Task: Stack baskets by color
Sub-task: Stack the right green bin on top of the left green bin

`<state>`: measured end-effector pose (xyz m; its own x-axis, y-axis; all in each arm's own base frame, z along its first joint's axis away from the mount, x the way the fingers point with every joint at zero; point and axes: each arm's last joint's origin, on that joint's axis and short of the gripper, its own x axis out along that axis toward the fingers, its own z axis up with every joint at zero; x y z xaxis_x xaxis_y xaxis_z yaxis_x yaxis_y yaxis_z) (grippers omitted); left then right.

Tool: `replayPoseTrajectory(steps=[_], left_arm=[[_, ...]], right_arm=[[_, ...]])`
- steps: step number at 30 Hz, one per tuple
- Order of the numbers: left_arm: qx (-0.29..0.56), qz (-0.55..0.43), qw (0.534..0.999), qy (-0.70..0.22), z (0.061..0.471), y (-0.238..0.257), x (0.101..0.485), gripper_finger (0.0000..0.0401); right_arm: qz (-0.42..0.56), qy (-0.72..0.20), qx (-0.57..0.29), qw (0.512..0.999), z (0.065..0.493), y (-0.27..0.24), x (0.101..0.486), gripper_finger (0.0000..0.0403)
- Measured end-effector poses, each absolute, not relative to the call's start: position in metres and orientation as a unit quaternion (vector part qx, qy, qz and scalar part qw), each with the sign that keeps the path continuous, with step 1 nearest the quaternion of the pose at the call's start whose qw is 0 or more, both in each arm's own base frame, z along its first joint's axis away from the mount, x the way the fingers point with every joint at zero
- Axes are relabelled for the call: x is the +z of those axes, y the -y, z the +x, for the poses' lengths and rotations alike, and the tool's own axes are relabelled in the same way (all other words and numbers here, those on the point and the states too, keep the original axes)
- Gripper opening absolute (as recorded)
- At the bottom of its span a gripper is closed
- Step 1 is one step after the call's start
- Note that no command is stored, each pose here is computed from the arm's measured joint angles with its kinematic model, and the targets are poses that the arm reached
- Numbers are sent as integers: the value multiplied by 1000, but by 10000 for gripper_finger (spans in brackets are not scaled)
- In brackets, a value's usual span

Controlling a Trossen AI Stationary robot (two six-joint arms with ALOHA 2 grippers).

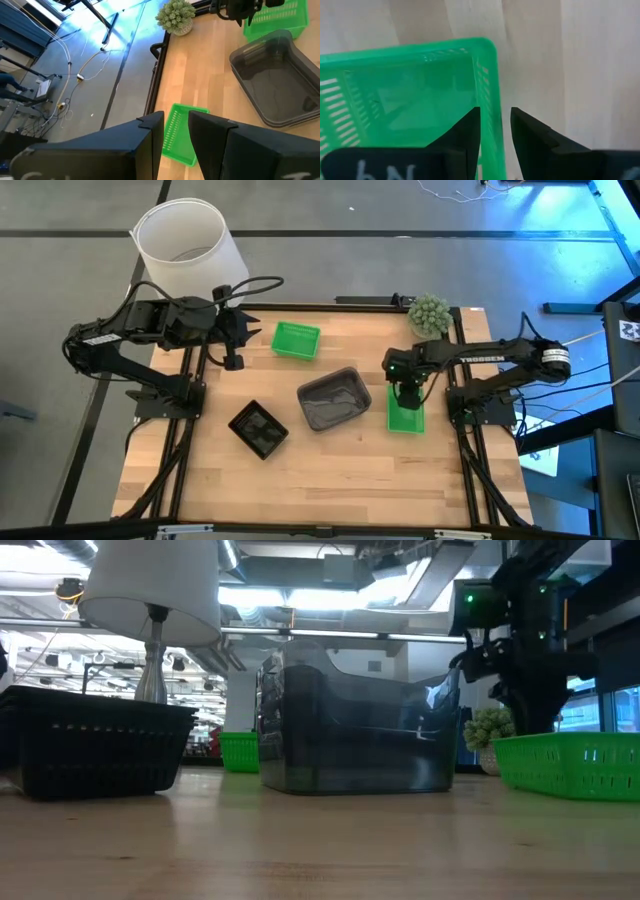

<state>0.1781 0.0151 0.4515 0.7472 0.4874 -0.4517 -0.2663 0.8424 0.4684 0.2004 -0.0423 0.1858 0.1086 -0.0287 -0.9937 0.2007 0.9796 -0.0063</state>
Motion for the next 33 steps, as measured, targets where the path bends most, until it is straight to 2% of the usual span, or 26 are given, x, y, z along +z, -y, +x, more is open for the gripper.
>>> replayPoseTrajectory(steps=[10,12,14,16,17,23,29,33], left_arm=[[206,192,915,-290,178,-15,452,82],[206,192,915,-290,178,-15,451,82],[206,192,915,-290,178,-15,452,82],[206,192,915,-290,178,-15,452,82],[206,192,915,-290,178,-15,452,82],[206,192,915,-290,178,-15,451,82],[206,191,915,-290,178,-15,452,82],[206,191,915,-290,178,-15,452,82]], right_arm=[[64,-709,-81,698,209,45,162,103],[64,-712,-80,694,211,45,160,87],[62,-709,-79,698,214,46,161,53],[62,-696,-79,711,219,47,163,17],[63,-688,-79,719,222,49,165,11],[29,-672,-110,732,237,65,199,4],[-36,-687,-144,712,240,86,253,3],[-78,-668,-169,720,241,103,290,2]])
